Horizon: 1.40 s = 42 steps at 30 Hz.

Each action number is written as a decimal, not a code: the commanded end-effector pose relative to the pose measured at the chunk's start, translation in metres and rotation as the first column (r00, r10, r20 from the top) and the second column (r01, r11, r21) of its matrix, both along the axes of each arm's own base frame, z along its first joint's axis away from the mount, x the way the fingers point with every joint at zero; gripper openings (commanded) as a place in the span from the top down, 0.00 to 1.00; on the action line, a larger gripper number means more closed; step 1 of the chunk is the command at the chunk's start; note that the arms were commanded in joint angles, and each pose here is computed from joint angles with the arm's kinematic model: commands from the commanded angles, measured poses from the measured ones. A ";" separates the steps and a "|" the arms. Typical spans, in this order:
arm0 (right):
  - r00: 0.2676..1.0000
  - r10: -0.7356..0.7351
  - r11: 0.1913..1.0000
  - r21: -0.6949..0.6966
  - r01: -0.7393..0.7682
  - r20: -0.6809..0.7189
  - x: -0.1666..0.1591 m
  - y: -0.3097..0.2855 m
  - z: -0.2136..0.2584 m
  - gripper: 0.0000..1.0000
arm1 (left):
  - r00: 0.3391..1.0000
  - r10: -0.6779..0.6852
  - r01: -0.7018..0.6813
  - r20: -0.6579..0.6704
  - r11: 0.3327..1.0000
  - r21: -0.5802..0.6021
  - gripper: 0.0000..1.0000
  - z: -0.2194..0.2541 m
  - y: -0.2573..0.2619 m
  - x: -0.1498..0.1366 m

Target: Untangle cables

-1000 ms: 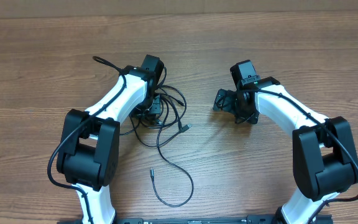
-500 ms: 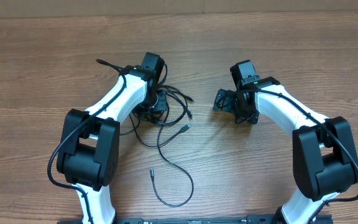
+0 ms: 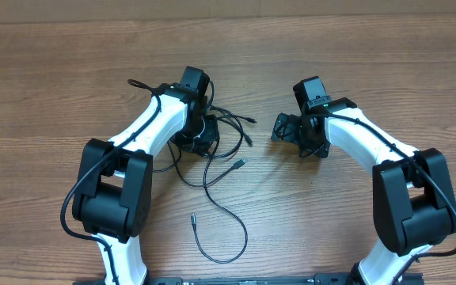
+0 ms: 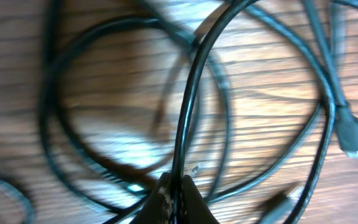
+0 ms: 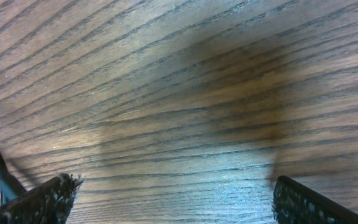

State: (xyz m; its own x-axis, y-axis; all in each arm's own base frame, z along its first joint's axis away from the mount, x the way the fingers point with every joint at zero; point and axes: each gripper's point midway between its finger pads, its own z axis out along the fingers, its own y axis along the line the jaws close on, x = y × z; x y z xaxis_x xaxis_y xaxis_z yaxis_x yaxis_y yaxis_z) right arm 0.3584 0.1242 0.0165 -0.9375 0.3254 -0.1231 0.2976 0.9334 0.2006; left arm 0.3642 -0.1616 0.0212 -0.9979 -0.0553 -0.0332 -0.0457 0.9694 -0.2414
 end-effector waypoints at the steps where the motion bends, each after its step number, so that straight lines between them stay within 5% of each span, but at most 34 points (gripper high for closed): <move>1: 1.000 -0.001 1.000 -0.004 0.001 0.018 0.006 0.001 0.003 0.00 | 0.999 -0.034 0.032 -0.015 0.988 -0.154 0.96 0.010 -0.028 -0.005; 7: 1.000 -0.001 1.000 -0.004 0.001 0.018 0.006 0.001 0.003 0.00 | 0.995 -0.098 0.103 0.035 0.961 -0.257 0.95 0.019 -0.047 0.001; 11: 1.000 -0.001 1.000 -0.004 0.001 0.018 0.006 0.001 0.003 0.00 | 0.996 -0.073 0.078 0.051 0.991 -0.109 0.89 0.008 -0.023 0.006; 15: 1.000 -0.001 1.000 -0.004 0.001 0.018 0.006 0.001 0.003 0.00 | 0.997 -0.052 0.049 0.059 0.997 0.063 0.66 0.000 0.007 0.008; 19: 1.000 -0.001 1.000 -0.004 0.001 0.018 0.006 0.001 0.003 0.00 | 0.997 -0.044 0.033 0.060 0.985 0.172 0.59 -0.002 0.026 0.007; 27: 1.000 -0.001 1.000 -0.004 0.001 0.018 0.006 0.001 0.003 0.00 | 0.994 0.027 -0.059 0.107 0.952 0.300 0.59 -0.002 0.051 0.016; 42: 1.000 -0.001 1.000 -0.004 0.001 0.018 0.006 0.001 0.003 0.00 | 0.987 0.081 -0.119 0.141 0.949 0.290 0.73 -0.010 0.058 0.022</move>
State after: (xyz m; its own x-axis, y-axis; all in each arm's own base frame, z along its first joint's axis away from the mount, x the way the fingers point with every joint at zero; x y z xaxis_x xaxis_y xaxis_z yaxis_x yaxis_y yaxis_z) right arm 0.3584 0.1243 0.0165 -0.9376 0.3250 -0.1234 0.2972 0.9335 0.2008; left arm 0.3841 -0.1126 0.0106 -0.9818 -0.0784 -0.1732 -0.0847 0.9960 0.0294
